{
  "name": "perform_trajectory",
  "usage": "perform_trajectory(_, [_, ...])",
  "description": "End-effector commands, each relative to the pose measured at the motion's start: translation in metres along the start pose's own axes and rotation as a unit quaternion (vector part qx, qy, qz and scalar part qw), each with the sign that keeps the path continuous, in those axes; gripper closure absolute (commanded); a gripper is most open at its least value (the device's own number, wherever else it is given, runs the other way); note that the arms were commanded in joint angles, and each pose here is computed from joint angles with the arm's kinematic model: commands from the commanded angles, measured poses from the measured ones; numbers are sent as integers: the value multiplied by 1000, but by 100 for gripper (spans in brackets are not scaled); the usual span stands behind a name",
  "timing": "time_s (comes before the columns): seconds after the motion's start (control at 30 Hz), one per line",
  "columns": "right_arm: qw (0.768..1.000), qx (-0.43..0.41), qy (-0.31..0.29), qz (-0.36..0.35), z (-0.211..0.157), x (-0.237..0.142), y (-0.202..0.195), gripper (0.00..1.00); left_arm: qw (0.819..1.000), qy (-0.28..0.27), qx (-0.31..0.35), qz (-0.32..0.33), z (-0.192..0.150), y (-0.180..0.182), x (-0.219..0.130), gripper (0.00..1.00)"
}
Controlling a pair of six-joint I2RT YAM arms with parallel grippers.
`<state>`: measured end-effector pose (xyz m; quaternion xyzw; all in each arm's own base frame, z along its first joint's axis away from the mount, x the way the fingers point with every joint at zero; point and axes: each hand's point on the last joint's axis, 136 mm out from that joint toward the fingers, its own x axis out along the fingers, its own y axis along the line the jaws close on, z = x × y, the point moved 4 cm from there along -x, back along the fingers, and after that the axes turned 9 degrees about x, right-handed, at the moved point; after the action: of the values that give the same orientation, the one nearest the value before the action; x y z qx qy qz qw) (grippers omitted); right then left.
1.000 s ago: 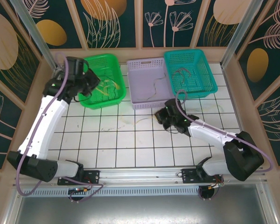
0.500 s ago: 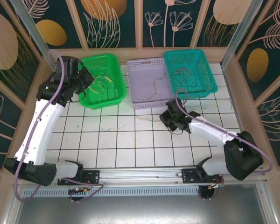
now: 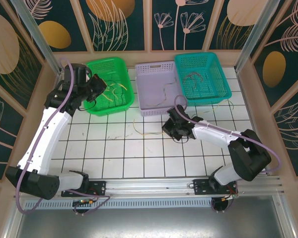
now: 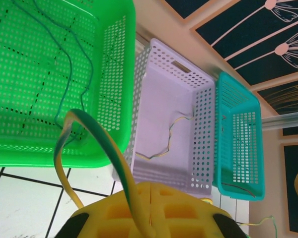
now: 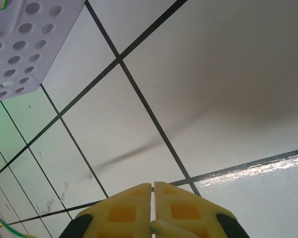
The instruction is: Untangle the cables
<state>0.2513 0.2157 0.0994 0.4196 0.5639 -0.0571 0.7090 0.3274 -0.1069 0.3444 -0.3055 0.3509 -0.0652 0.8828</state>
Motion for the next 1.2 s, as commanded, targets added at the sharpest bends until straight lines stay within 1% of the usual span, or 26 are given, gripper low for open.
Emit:
perform_trajectory(0.0, [999, -27, -28, 15, 3, -21, 17, 100, 999, 28, -15, 11, -19, 13, 5, 100])
perform_trajectory(0.1, [997, -37, -59, 20, 4, -40, 26, 100, 997, 60, -27, 30, -43, 33, 17, 100])
perform_trajectory(0.23, [993, -62, -93, 24, 5, -65, 39, 100, 995, 76, -46, 48, -72, 60, 29, 100])
perform_trajectory(0.37, [984, -120, -128, 27, 8, -91, 56, 100, 992, 91, -55, 64, -96, 83, 37, 100])
perform_trajectory(0.47, [966, -195, -166, 24, 15, -112, 66, 100, 991, 100, -56, 71, -112, 97, 40, 100])
perform_trajectory(0.6, [932, -295, -205, 58, 21, -139, 84, 100, 988, 119, -56, 76, -134, 113, 48, 100])
perform_trajectory(0.67, [918, -333, -203, 77, 24, -144, 91, 100, 987, 127, -54, 77, -145, 121, 55, 100])
perform_trajectory(0.8, [901, -370, -201, 105, 31, -148, 101, 100, 986, 140, -60, 74, -163, 132, 67, 100])
perform_trajectory(0.97, [898, -372, -203, 118, 39, -150, 110, 100, 983, 147, -60, 97, -172, 145, 74, 100])
perform_trajectory(1.03, [899, -371, -198, 118, 38, -146, 112, 100, 982, 148, -60, 100, -175, 148, 77, 97])
perform_trajectory(1.1, [902, -368, -196, 114, 39, -142, 112, 100, 983, 146, -63, 94, -177, 148, 81, 92])
perform_trajectory(1.17, [902, -368, -192, 113, 39, -138, 112, 100, 982, 149, -64, 92, -177, 148, 84, 80])
